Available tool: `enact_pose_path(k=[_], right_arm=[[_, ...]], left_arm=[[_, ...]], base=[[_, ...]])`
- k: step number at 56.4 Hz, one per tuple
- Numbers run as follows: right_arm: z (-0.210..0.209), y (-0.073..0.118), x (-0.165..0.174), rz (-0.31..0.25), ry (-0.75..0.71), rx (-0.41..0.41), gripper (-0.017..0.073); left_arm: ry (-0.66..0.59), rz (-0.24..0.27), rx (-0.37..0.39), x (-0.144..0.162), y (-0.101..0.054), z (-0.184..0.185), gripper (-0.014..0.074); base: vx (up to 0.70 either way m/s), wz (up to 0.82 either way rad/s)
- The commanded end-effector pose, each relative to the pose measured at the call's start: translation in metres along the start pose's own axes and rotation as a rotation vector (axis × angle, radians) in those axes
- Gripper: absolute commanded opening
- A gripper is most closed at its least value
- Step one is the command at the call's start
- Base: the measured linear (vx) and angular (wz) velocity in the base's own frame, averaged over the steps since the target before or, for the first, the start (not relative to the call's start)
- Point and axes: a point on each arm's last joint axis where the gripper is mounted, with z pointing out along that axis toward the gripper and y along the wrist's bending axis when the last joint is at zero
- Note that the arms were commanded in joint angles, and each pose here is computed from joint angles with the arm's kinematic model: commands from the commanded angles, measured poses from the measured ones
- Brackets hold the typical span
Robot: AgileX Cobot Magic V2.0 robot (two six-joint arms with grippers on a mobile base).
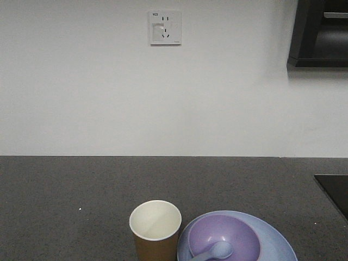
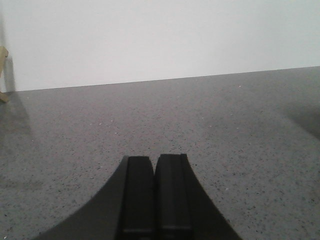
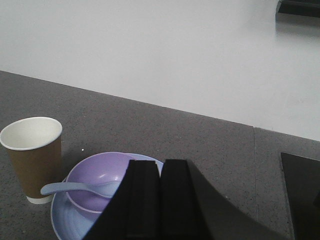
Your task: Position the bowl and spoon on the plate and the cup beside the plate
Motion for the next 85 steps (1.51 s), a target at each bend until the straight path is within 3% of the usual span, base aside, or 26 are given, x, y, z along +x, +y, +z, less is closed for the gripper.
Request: enact_pose_path(k=[1,38,48,55,64,73,85], right_arm=[[-0.002,-0.002,-0.014,-0.008,-0.097,0.015,-0.0012],[0.001,-0.004,-0.010,-0.029,-0.085,0.043,-0.0012],[0.016,-0.011,0.037,0.073,-0.164,0.160,-0.0012],[0.016,-0.014,0.077,0.063,-0.227,0.255,-0.0012],[0.011,-0.012,0.134,0.094,-0.299,0.362,-0.0012],[0.013,-0.010,0.170,0.090,-0.322,0.399,-0.0012],[0.014,-0.010,0.174,0.104,-0.262,0.398,-0.0012]], left_arm=[[-0.108,-0.004,-0.003,-0.015,0.000,-0.002,-0.0004],[-0.108,-0.004,-0.003,-0.015,0.000,-0.002,-0.0004],[-0.108,-0.004,-0.003,-0.015,0.000,-0.002,-0.0004],[-0.108,-0.004,-0.003,-0.015,0.000,-0.002,-0.0004],[-0.108,-0.004,-0.003,-0.015,0.000,-0.002,-0.0004],[-0.108,-0.004,-0.003,-0.015,0.000,-0.002,-0.0004],[-0.108,-0.004,-0.003,-0.015,0.000,-0.002,-0.0004]], base=[[0.00,0.00],[0.00,0.00],[0.00,0.00],[0.00,0.00],[0.00,0.00],[0.00,0.00],[0.00,0.00]])
